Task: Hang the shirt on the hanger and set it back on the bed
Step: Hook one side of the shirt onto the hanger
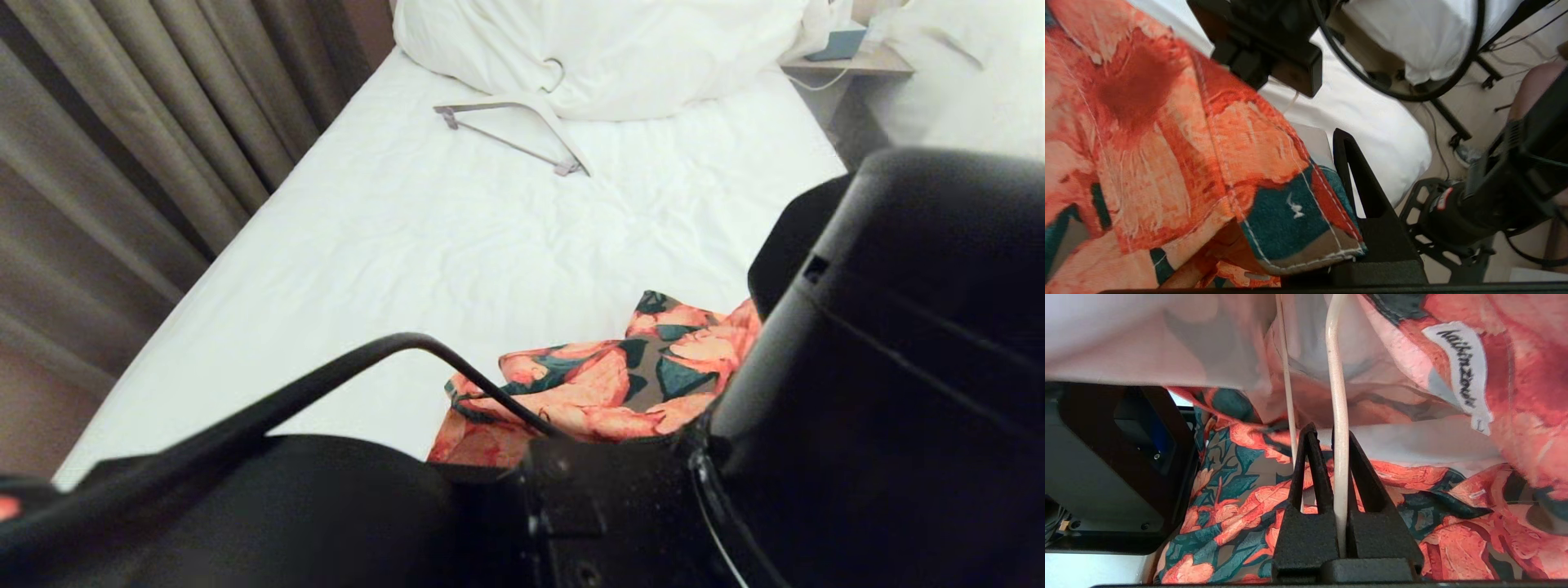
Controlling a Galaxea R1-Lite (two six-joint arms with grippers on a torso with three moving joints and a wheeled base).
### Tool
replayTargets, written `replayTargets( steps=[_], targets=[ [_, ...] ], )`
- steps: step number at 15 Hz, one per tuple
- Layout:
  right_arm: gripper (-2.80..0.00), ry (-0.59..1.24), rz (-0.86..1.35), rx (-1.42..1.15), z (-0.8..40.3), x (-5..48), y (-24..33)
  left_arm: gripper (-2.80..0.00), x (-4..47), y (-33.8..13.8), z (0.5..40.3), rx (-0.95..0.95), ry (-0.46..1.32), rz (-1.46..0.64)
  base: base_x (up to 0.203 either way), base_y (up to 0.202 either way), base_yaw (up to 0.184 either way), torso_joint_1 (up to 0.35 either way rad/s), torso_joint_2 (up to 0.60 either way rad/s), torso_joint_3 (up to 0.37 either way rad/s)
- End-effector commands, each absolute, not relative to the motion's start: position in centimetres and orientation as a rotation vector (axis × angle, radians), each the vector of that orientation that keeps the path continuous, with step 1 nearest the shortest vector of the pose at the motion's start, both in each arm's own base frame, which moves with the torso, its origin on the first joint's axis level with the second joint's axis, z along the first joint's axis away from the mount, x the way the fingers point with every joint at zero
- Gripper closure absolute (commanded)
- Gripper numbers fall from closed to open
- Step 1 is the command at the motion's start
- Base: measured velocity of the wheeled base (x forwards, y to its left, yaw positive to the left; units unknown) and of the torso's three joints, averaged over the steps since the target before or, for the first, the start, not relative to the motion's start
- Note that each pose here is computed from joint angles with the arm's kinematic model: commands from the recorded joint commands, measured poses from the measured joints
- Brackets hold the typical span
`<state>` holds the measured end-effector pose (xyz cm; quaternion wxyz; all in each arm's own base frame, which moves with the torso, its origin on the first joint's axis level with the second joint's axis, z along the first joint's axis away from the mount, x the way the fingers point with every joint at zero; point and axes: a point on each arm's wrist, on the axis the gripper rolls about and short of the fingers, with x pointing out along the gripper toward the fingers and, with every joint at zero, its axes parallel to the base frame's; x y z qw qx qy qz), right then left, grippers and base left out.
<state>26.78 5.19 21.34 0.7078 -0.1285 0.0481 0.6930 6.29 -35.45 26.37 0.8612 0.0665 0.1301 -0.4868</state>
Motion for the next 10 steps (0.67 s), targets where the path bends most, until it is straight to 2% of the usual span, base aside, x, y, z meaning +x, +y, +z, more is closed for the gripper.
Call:
replayTargets(
  steps=[1,3,4,10],
  targets=[
    [0.0,0.098,1.544,-0.283,21.3,26.7,5.2,0.0,6.8,-35.7,25.6,0.153,0.283,-0.986,0.0,0.0,0.0,0.0,0.0,0.0],
    [0.0,0.101,1.547,-0.28,21.2,26.9,5.2,0.0,6.9,-35.7,25.6,0.136,0.262,-0.983,0.0,0.0,0.0,0.0,0.0,0.0],
    [0.0,0.102,1.549,-0.279,21.2,26.9,5.3,-2.8,6.9,-35.8,25.8,0.132,0.244,-0.986,0.0,0.0,0.0,0.0,0.0,0.0],
    [0.0,0.099,1.544,-0.283,21.2,27.3,5.2,-2.8,5.3,-34.5,24.7,0.179,0.272,-1.02,0.0,0.0,0.0,0.0,0.0,0.0]
  ],
)
